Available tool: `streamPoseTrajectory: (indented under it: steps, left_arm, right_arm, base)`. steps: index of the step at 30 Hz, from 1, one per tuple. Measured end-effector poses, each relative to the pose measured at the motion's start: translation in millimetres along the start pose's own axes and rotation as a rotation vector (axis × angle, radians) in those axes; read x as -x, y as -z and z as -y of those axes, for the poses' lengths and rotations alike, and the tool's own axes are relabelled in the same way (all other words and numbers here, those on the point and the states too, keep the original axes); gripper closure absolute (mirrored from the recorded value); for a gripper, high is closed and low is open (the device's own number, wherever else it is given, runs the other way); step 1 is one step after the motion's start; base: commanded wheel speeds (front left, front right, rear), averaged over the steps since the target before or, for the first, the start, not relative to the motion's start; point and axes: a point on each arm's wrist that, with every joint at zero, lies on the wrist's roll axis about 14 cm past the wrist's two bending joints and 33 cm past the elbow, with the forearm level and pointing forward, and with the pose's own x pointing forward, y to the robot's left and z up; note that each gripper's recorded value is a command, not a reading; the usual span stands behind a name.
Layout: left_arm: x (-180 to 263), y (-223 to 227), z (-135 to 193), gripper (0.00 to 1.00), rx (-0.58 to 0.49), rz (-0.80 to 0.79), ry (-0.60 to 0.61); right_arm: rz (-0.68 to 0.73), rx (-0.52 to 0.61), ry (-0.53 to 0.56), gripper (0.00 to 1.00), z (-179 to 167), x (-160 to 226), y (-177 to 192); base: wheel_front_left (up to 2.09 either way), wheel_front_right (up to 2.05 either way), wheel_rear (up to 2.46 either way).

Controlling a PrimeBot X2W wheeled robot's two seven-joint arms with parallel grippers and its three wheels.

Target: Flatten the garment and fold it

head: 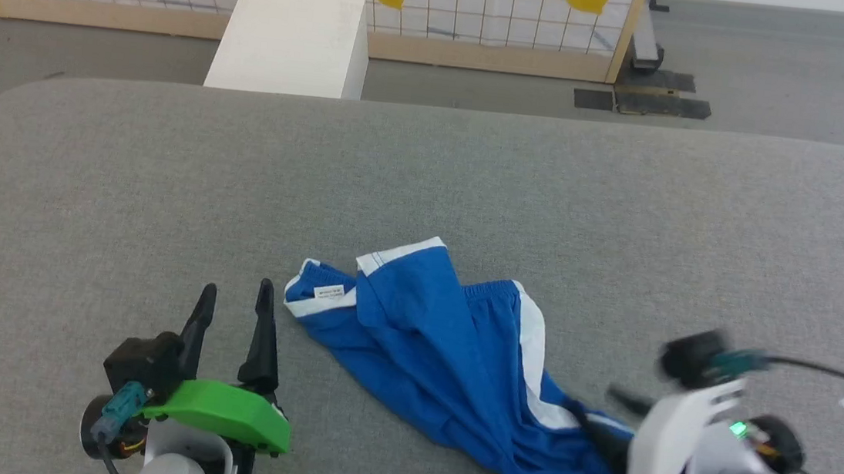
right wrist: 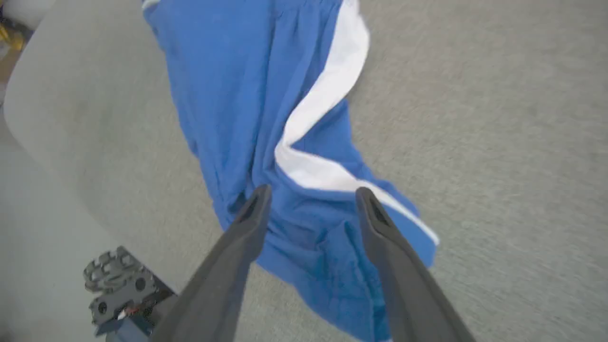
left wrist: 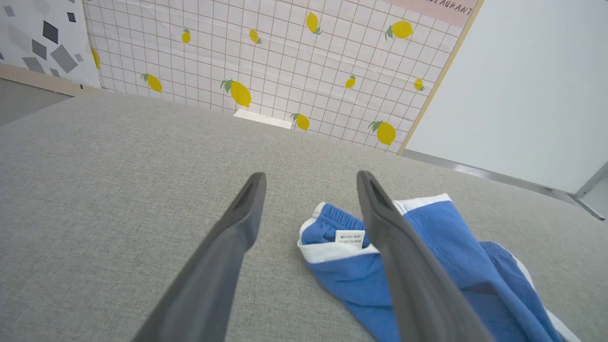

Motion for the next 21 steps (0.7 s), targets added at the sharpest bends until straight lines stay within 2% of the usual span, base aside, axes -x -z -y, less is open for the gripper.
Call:
streamPoseTrajectory:
  steps: [3,6,10,15,18,21]
  left_arm:
    - [-0.5,0.7,5.5,0.00,0.001,-0.005,0.021]
    - [-5.2,2.5,17.2,0.00,0.008,-0.025,0.059]
    - [-20.0,-0.4,38.7,0.00,0.024,-0.051,0.127]
    - [-50.4,5.9,81.0,0.00,0.017,-0.187,0.250]
    - [-62.0,38.3,88.6,0.00,-0.058,-0.416,0.261]
    - [-63.1,72.1,72.1,0.00,-0.173,-0.642,0.208]
  right_arm:
    - [0.280,-0.138,0.111,0.00,30.5,19.9,-48.9]
    - [0.435,-0.242,0.288,0.00,77.4,50.2,-56.3]
    - [0.451,-0.284,0.423,0.00,110.7,72.7,-36.3]
    - [0.461,-0.350,0.453,0.00,121.7,79.8,-18.9]
    - [0.456,-0.363,0.452,0.00,120.4,80.0,-12.7]
    - [0.454,-0.375,0.463,0.00,122.0,82.9,-6.7]
  base:
    - [0.00,0.00,0.00]
    - [0.00,0.00,0.00]
    - [0.00,0.00,0.00]
    - [0.00,0.00,0.00]
    - [0.00,0.00,0.00]
    - [0.00,0.00,0.00]
